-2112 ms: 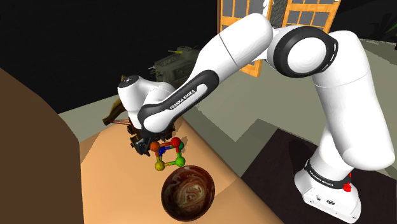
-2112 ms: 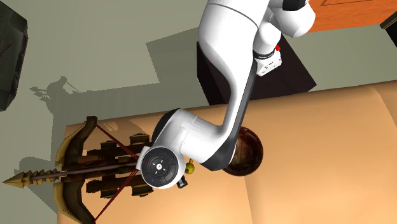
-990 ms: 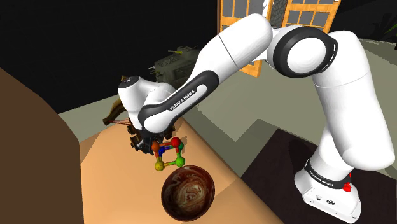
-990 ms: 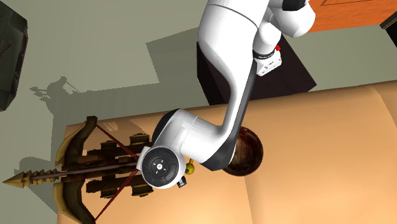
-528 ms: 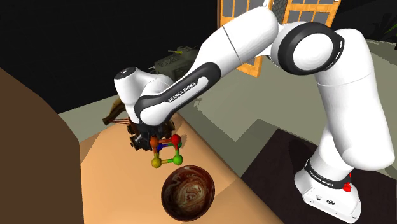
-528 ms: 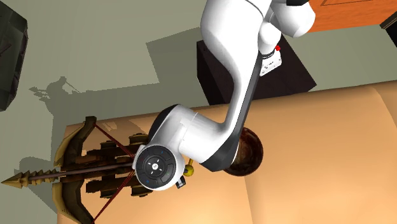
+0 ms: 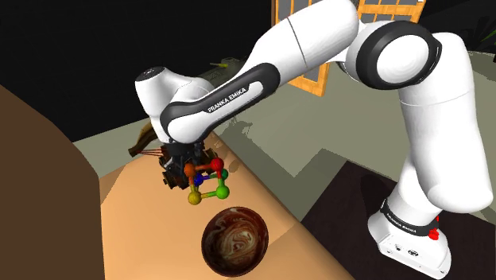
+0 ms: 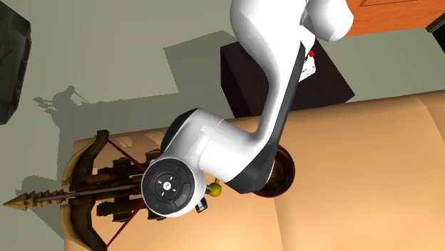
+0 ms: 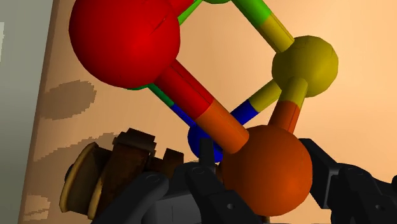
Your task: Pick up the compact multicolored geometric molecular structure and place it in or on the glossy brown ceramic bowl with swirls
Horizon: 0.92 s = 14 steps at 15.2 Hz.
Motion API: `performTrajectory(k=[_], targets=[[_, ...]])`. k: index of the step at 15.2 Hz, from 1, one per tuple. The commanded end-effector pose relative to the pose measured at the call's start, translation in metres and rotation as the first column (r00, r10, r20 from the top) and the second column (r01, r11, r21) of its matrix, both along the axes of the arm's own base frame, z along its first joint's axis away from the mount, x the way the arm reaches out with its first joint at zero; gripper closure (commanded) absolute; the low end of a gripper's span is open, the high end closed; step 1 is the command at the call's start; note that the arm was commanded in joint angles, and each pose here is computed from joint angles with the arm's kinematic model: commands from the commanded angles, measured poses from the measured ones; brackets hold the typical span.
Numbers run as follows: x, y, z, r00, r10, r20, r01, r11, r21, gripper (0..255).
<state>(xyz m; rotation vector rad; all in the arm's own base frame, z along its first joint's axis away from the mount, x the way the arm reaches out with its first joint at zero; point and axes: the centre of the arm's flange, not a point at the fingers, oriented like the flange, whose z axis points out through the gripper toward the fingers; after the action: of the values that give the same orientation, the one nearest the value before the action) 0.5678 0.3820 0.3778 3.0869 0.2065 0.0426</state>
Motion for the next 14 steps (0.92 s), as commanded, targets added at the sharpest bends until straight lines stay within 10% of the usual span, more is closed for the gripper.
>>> performTrajectory(k=[1, 14], targets=[[0.001, -0.001, 0.012, 1.0, 0.0, 0.001, 0.0, 1.0, 0.0, 255], [0.001, -0.001, 0.081, 1.0, 0.0, 0.001, 0.0, 1.0, 0.0, 255]])
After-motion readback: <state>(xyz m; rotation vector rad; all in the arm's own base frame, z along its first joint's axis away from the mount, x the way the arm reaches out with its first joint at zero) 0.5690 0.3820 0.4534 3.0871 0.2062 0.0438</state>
